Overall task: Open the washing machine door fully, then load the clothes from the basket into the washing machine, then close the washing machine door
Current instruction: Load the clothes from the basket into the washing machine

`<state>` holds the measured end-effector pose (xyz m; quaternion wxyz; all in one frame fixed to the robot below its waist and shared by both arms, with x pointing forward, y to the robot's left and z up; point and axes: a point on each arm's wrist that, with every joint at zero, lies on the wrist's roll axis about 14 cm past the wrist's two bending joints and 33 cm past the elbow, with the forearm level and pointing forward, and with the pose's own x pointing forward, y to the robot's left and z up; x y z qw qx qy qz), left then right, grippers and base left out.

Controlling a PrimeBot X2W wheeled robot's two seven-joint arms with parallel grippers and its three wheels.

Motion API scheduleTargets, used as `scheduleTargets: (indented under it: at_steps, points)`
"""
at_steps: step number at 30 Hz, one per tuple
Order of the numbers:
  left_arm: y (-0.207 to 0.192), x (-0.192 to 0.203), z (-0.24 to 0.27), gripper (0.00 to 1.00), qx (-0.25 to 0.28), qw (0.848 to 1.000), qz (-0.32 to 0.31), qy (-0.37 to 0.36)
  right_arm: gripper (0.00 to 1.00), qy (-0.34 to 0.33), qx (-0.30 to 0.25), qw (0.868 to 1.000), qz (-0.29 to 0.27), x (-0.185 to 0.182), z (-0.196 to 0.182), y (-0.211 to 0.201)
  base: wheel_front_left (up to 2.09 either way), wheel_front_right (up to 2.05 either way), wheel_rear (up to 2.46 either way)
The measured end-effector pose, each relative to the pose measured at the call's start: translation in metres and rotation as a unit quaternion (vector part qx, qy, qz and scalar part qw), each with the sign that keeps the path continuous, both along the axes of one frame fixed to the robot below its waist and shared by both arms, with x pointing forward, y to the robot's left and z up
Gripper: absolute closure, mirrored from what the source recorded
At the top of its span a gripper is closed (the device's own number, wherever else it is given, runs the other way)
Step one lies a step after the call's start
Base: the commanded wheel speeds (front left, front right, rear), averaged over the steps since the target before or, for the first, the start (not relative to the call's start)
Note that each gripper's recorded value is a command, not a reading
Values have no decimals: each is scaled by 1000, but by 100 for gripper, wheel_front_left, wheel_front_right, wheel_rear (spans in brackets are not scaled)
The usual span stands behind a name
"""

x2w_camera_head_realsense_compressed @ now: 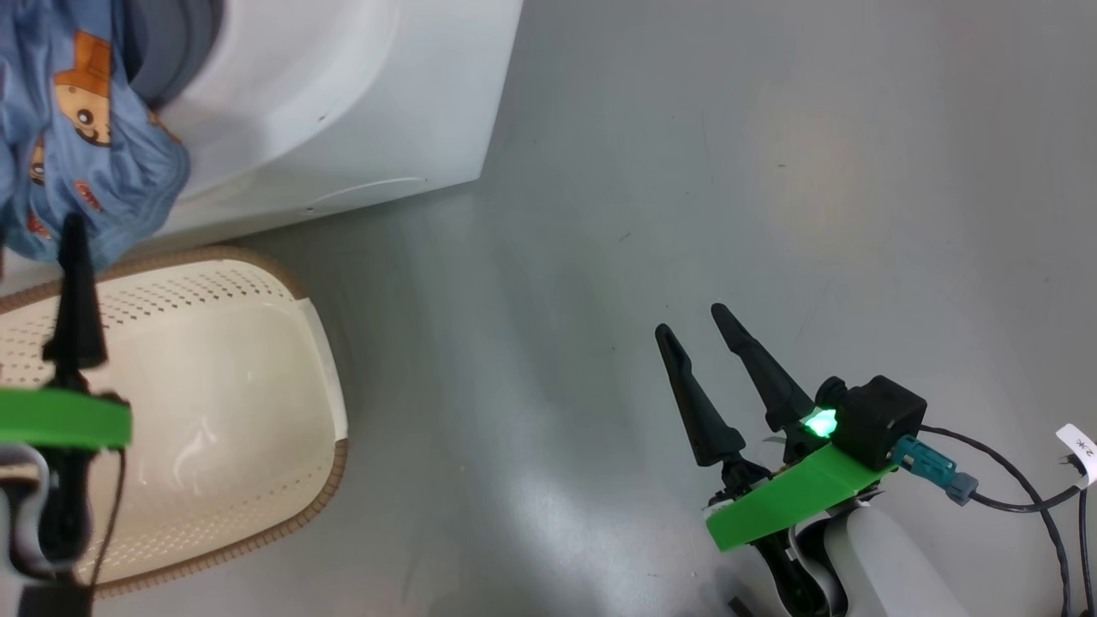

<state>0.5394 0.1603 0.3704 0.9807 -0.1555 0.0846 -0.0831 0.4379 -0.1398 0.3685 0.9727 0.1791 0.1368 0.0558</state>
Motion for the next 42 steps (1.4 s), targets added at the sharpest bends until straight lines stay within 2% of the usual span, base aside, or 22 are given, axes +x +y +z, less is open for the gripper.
scheduleTargets:
  at_steps: [4,14,27,29,30,31,32,42]
  points:
    - [-1,15,-1,0,-4,1000,0,4,0,3,-1,1000,-1,-1,-2,-1,0,0,0]
    - [2,29,5,0,46,999,-12,-11,0,5,1,1000,-5,-2,-3,-3,0,0,0]
    - [0,37,-23,0,66,995,-38,69,0,13,4,1000,-6,-3,-8,-3,0,0,0]
    - [-1,38,-26,32,65,994,-38,77,0,14,4,1000,-6,-4,-9,-3,0,0,0]
    - [-1,39,-27,56,64,994,-39,81,0,15,4,1000,-6,-4,-9,-3,0,0,0]
    - [-2,40,-28,93,61,994,-39,81,0,15,4,1000,-6,-4,-10,-3,0,0,0]
    - [-2,41,-27,100,59,994,-38,81,0,15,4,1000,-7,-4,-10,-3,0,0,0]
    - [-2,42,-21,100,71,995,-39,64,0,15,8,1000,-7,-3,-9,-2,0,0,0]
